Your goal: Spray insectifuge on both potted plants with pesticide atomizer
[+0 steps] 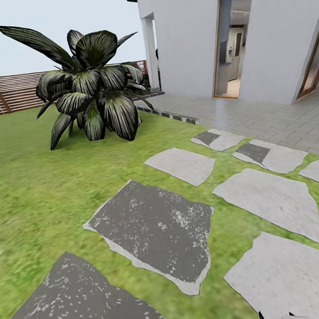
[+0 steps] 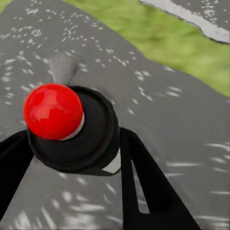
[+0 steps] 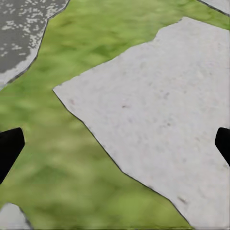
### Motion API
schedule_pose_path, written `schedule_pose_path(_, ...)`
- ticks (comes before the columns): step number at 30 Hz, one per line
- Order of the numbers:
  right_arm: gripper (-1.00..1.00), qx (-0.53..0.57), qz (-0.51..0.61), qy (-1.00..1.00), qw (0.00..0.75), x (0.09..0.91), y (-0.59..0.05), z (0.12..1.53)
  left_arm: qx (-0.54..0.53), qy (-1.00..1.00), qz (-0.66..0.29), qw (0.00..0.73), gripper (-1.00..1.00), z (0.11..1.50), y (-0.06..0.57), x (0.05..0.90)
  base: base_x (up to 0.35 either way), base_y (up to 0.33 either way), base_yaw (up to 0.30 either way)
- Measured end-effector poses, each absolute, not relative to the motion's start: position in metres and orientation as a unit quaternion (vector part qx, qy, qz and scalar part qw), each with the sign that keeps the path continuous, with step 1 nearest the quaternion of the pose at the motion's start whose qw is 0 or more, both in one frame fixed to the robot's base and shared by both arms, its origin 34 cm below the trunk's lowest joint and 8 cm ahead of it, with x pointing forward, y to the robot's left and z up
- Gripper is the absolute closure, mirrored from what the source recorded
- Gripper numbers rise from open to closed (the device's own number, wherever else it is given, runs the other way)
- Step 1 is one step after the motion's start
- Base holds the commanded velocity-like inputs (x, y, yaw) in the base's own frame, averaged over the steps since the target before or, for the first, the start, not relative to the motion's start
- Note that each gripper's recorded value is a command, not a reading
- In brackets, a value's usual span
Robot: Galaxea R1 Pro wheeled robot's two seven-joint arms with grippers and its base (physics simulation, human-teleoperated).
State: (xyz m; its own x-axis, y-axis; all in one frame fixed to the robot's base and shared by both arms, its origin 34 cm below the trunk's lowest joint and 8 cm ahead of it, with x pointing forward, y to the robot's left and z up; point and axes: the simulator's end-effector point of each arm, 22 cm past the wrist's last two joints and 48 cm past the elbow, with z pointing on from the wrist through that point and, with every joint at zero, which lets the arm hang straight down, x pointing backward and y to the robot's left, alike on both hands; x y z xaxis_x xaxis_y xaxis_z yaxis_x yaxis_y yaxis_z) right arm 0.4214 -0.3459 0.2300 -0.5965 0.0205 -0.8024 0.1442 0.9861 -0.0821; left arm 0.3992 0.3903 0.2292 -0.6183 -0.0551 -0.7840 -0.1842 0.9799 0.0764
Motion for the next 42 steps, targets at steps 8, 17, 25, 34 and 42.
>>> schedule_pose_path(8,-1.0,0.046,-0.069,0.891,0.446,0.421,-0.346,0.229,-0.067,0.897,0.075,0.43,1.0,0.228,0.39,0.398,-0.314,0.165,0.278)
schedule_pose_path(17,-1.0,0.046,-0.069,0.891,0.445,0.42,-0.346,0.229,-0.067,0.897,0.075,0.43,1.0,0.228,0.39,0.398,-0.275,0.177,0.278)
schedule_pose_path(25,-1.0,0.046,-0.069,0.891,0.445,0.42,-0.346,0.229,-0.067,0.897,0.075,0.431,1.0,0.228,0.39,0.398,-0.085,0.072,0.278)
schedule_pose_path(34,-1.0,0.046,-0.069,0.891,0.446,0.421,-0.346,0.231,-0.067,0.897,0.074,0.431,1.0,0.231,0.39,0.399,-0.002,0.002,0.278)
schedule_pose_path(42,-1.0,0.046,-0.069,0.891,0.446,0.426,-0.346,0.25,-0.067,0.897,0.074,0.431,1.0,0.249,0.389,0.404,0.0,0.0,0.278)
